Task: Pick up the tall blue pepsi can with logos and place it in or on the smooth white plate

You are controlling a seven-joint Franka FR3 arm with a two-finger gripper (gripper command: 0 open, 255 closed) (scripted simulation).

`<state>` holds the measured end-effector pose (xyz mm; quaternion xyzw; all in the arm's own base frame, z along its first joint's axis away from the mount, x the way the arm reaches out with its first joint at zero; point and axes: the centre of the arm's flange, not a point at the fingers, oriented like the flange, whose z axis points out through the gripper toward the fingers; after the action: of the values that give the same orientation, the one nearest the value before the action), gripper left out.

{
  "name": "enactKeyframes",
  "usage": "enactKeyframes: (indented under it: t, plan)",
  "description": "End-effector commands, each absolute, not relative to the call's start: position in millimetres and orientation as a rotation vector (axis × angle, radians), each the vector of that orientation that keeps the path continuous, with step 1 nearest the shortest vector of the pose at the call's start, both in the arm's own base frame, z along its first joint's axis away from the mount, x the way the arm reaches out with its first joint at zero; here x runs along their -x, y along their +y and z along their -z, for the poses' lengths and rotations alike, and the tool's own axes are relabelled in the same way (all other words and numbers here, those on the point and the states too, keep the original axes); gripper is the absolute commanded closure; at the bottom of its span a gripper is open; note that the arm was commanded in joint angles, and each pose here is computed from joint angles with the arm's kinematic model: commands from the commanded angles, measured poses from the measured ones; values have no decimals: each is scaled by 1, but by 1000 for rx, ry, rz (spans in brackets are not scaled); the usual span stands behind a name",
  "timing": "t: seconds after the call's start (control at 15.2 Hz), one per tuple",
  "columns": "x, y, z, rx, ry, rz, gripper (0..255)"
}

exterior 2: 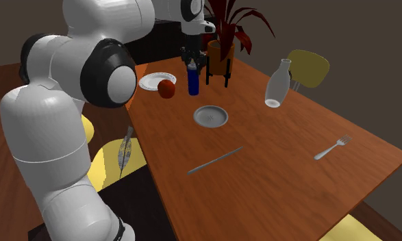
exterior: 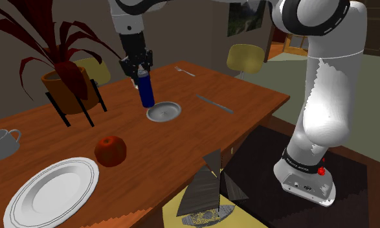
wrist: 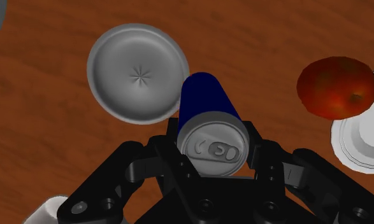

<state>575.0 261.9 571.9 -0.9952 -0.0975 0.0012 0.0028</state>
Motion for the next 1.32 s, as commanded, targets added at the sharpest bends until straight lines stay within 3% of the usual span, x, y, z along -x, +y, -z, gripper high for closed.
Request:
enactKeyframes:
  t: [0.0, 0.33, 1.25]
  plan:
    - [-580, 238, -576, 3120, -308, -4, 255]
    - [-607, 167, -595, 3120, -308, -4, 255]
    - [-607, 167, -521, 3120, -308, -4, 255]
